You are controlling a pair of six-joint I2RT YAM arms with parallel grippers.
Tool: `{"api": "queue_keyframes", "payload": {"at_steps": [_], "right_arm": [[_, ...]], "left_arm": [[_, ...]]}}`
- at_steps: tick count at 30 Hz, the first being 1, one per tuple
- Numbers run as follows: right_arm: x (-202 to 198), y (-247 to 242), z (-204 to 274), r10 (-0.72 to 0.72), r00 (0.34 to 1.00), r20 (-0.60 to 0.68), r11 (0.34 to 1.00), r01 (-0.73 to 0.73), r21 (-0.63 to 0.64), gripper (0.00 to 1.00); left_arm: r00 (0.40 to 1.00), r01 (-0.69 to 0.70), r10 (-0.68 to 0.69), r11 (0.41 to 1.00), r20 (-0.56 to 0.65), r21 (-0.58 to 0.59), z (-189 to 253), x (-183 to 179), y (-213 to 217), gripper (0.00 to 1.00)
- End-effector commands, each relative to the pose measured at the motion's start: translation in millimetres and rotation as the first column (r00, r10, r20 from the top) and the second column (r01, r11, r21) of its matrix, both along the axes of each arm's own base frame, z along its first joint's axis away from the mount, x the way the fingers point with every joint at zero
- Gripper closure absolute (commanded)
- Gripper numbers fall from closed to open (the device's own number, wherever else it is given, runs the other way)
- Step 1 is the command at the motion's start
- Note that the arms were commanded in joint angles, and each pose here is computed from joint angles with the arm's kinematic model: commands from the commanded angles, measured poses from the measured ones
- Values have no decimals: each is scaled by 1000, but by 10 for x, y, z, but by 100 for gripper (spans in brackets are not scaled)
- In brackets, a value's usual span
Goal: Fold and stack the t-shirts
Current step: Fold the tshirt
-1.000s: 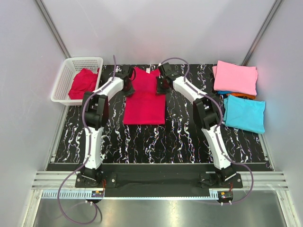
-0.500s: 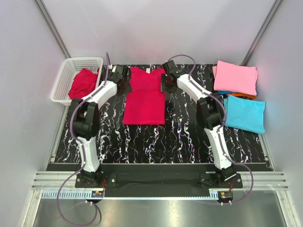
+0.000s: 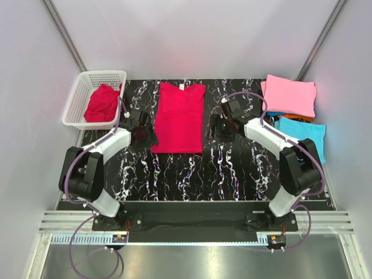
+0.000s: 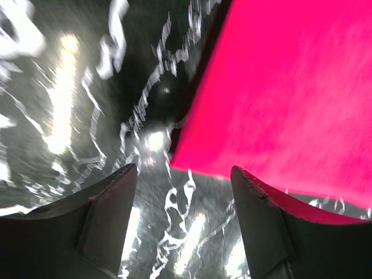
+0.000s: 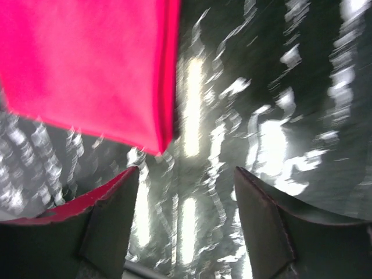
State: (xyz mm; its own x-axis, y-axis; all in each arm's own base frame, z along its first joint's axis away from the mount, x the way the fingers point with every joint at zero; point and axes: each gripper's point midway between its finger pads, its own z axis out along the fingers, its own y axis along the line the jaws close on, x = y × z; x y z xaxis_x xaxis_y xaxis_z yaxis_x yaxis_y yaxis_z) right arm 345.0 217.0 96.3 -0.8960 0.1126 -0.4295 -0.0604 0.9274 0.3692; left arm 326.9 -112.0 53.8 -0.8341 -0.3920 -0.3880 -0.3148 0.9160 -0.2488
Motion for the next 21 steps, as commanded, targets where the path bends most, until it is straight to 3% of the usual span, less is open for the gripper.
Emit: {"api": "queue_keyframes", "payload": {"at_steps": [1,7,15,21], "right_arm": [[-124,383,89,65,998,27,965,-70,254,30],[-302,589,-44,113,994,-10,903,-98,418,35],[-237,644,-197,112,994,5,894,-103,437,34],[-166,663,-421,93,995,-46,903,-65,425,37]], "left_arm": [[999,17,-9,987,51,-162,93,-63,-183,30],[995,-50,74,943,62,-328,-20,-131,-106,30],[984,-48,114,910,137,-411,1,29,41,30],[991,-59,110,883,82,-466,-127,93,-32,31]]}}
